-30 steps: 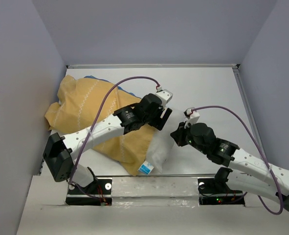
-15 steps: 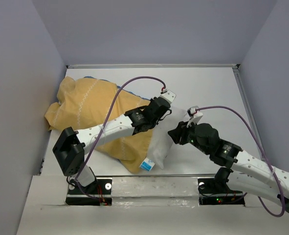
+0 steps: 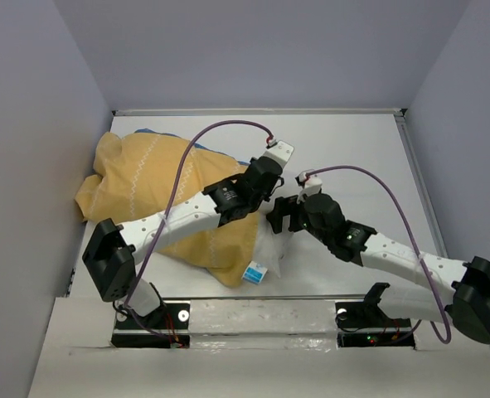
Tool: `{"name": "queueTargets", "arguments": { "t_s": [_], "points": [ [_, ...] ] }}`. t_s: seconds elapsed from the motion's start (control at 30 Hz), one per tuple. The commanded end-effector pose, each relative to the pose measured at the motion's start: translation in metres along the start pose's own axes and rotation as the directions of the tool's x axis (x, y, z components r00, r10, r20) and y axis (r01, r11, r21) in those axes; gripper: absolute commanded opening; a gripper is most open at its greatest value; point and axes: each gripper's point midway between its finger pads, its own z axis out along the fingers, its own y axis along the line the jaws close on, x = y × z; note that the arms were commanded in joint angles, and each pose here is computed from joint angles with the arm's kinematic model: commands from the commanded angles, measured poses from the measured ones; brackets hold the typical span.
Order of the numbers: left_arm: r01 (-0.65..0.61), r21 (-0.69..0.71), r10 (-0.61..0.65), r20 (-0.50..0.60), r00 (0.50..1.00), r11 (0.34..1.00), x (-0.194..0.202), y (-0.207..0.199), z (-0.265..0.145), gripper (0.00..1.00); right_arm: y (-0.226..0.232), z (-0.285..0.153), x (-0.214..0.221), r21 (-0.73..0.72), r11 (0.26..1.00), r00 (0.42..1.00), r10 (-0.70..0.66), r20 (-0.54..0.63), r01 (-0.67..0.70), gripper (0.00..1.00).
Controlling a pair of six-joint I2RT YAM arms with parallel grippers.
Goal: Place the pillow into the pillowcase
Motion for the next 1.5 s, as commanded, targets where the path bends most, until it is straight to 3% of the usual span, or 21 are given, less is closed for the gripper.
{"name": "queueTargets", "arguments": {
  "t_s": [0.0, 0.07, 0.1, 0.2, 0.37, 0.43, 0.6, 0.63, 0.7, 0.73, 0.77, 0.93, 1.0, 1.13, 1.17, 1.23, 1.27, 1.3, 1.33, 1.4, 1.47],
  "points": [
    [0.145, 0.056, -0.152, 0.140, 0.979, 0.988, -0.048, 0.009, -0.017, 0.04, 0.015, 0.020, -0.035, -0.072, 0.997, 0.995, 0.049, 0.085, -0.043, 0.93],
    [0.183, 0.117, -0.199, 0.150, 0.968, 0.976, -0.056, 0.004, -0.017, 0.00, 0.036, 0.028, -0.025, -0.179, 0.983, 0.998, 0.050, 0.041, -0.042, 0.73],
    [0.197, 0.146, -0.219, 0.151, 0.964, 0.970, -0.059, 0.001, -0.016, 0.00, 0.045, 0.029, -0.024, -0.227, 0.973, 0.998, 0.057, 0.037, -0.047, 0.45],
    [0.240, 0.249, -0.287, 0.173, 0.942, 0.938, -0.082, -0.007, -0.018, 0.00, 0.084, 0.017, -0.042, -0.436, 0.899, 0.991, 0.097, 0.088, -0.050, 0.00],
    [0.261, 0.396, -0.370, 0.228, 0.901, 0.880, -0.134, -0.020, -0.032, 0.00, 0.128, -0.028, -0.039, -0.589, 0.807, 0.988, 0.060, 0.144, 0.037, 0.00],
    [0.288, 0.449, -0.419, 0.226, 0.879, 0.846, -0.151, -0.024, -0.039, 0.00, 0.143, -0.057, -0.046, -0.681, 0.727, 0.980, 0.065, 0.190, 0.084, 0.00],
    [0.311, 0.626, -0.529, 0.193, 0.827, 0.715, -0.179, -0.050, -0.048, 0.00, 0.158, -0.069, -0.033, -0.774, 0.619, 0.976, 0.054, 0.210, 0.133, 0.00],
    [0.321, 0.685, -0.566, 0.162, 0.809, 0.654, -0.183, -0.060, -0.056, 0.00, 0.155, -0.058, -0.023, -0.764, 0.638, 0.982, 0.065, 0.176, 0.095, 0.00],
    [0.323, 0.692, -0.570, 0.155, 0.807, 0.646, -0.183, -0.061, -0.061, 0.00, 0.149, -0.059, -0.037, -0.764, 0.638, 0.965, 0.129, 0.230, 0.097, 0.00],
    [0.348, 0.681, -0.586, 0.148, 0.796, 0.645, -0.183, -0.056, -0.063, 0.00, 0.138, -0.052, -0.038, -0.730, 0.678, 0.959, 0.145, 0.245, 0.083, 0.00],
    [0.366, 0.721, -0.624, 0.118, 0.772, 0.589, -0.179, -0.056, -0.078, 0.00, 0.119, -0.044, -0.048, -0.662, 0.748, 0.943, 0.194, 0.272, 0.037, 0.00],
    [0.403, 0.783, -0.642, -0.007, 0.767, 0.473, -0.156, -0.069, -0.109, 0.00, 0.044, -0.017, -0.098, -0.413, 0.909, 0.877, 0.247, 0.413, -0.062, 0.00],
    [0.395, 0.826, -0.644, -0.052, 0.763, 0.402, -0.155, -0.088, -0.133, 0.00, 0.032, -0.007, -0.119, -0.328, 0.940, 0.846, 0.249, 0.472, -0.094, 0.00],
    [0.408, 0.839, -0.591, -0.134, 0.795, 0.359, -0.129, -0.123, -0.144, 0.01, 0.004, 0.010, -0.139, -0.201, 0.960, 0.795, 0.275, 0.540, -0.195, 0.00],
    [0.405, 0.837, -0.589, -0.127, 0.798, 0.369, -0.128, -0.123, -0.141, 0.05, 0.001, 0.010, -0.140, -0.194, 0.958, 0.789, 0.284, 0.545, -0.211, 0.00],
    [0.419, 0.810, -0.554, -0.144, 0.820, 0.410, -0.112, -0.127, -0.135, 0.29, -0.006, 0.007, -0.130, -0.184, 0.950, 0.788, 0.311, 0.531, -0.251, 0.00],
    [0.412, 0.788, -0.535, -0.126, 0.835, 0.458, -0.103, -0.123, -0.129, 0.57, -0.007, 0.000, -0.134, -0.188, 0.948, 0.778, 0.318, 0.541, -0.257, 0.00],
    [0.404, 0.772, -0.530, -0.102, 0.842, 0.492, -0.101, -0.117, -0.126, 0.67, -0.008, -0.001, -0.133, -0.181, 0.949, 0.781, 0.316, 0.538, -0.259, 0.00],
    [0.385, 0.736, -0.516, -0.057, 0.855, 0.557, -0.095, -0.107, -0.124, 0.74, -0.012, 0.000, -0.126, -0.156, 0.953, 0.799, 0.303, 0.520, -0.260, 0.00],
    [0.371, 0.701, -0.513, -0.009, 0.858, 0.609, -0.091, -0.093, -0.128, 0.84, -0.018, 0.001, -0.120, -0.127, 0.958, 0.813, 0.284, 0.509, -0.255, 0.00],
    [0.394, 0.612, -0.507, 0.013, 0.862, 0.685, -0.062, -0.071, -0.122, 0.85, -0.024, 0.002, -0.116, -0.116, 0.959, 0.819, 0.281, 0.501, -0.258, 0.00]
  ]
}}
